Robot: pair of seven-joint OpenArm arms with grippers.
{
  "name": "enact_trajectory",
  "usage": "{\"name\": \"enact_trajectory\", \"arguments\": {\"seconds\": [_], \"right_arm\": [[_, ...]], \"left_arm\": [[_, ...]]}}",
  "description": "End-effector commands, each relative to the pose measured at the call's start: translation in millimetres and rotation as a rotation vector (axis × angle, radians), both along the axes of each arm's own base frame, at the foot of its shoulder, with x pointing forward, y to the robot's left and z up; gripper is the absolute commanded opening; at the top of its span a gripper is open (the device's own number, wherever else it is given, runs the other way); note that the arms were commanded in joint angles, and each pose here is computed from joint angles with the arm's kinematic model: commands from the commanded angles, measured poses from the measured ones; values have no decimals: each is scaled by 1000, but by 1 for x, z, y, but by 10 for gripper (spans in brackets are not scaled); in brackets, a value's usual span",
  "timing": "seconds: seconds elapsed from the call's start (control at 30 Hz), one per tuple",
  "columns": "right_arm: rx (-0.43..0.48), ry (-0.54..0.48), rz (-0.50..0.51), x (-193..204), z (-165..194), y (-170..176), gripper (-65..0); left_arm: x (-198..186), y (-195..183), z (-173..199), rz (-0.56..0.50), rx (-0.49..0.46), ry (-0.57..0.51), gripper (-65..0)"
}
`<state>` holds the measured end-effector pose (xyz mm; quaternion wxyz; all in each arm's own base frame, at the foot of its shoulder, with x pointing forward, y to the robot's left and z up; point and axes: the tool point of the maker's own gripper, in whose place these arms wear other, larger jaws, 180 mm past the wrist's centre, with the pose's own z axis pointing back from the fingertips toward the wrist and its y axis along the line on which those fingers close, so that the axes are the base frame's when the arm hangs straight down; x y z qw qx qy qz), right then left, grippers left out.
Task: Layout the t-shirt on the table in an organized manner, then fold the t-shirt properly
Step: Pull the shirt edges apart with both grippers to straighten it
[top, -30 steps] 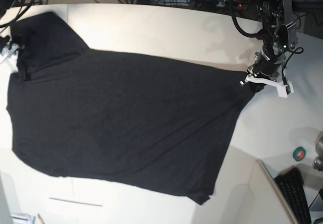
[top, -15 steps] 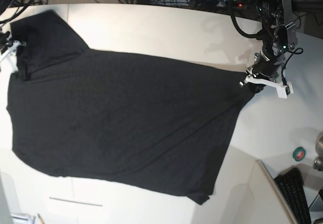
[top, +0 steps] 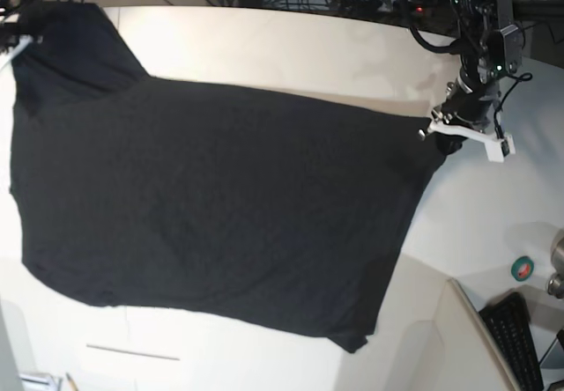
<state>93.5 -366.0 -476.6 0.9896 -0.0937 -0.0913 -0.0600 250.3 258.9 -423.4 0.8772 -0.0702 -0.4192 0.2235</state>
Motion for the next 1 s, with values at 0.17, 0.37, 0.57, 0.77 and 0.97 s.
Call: {"name": "enact_trajectory", "arguments": {"seconds": [0.17, 0.37, 0.57, 0.77, 0.97], "right_arm": [[-106, -58, 36, 10, 39, -5, -650], [-134, -6, 41, -7, 46, -6, -650], [-165, -52, 56, 0, 62, 3, -650], [-158, -104, 118, 35, 65, 14, -650], [-163, -153, 179, 83, 77, 22, -650]], "left_arm": [[-12, 1, 14, -16, 30, -28, -650], [-39, 15, 11, 19, 52, 9, -650], [-48, 23, 28, 25, 85, -9, -650], [-29, 22, 40, 23, 84, -59, -650], [-2, 23, 53, 29, 80, -124, -650]]}}
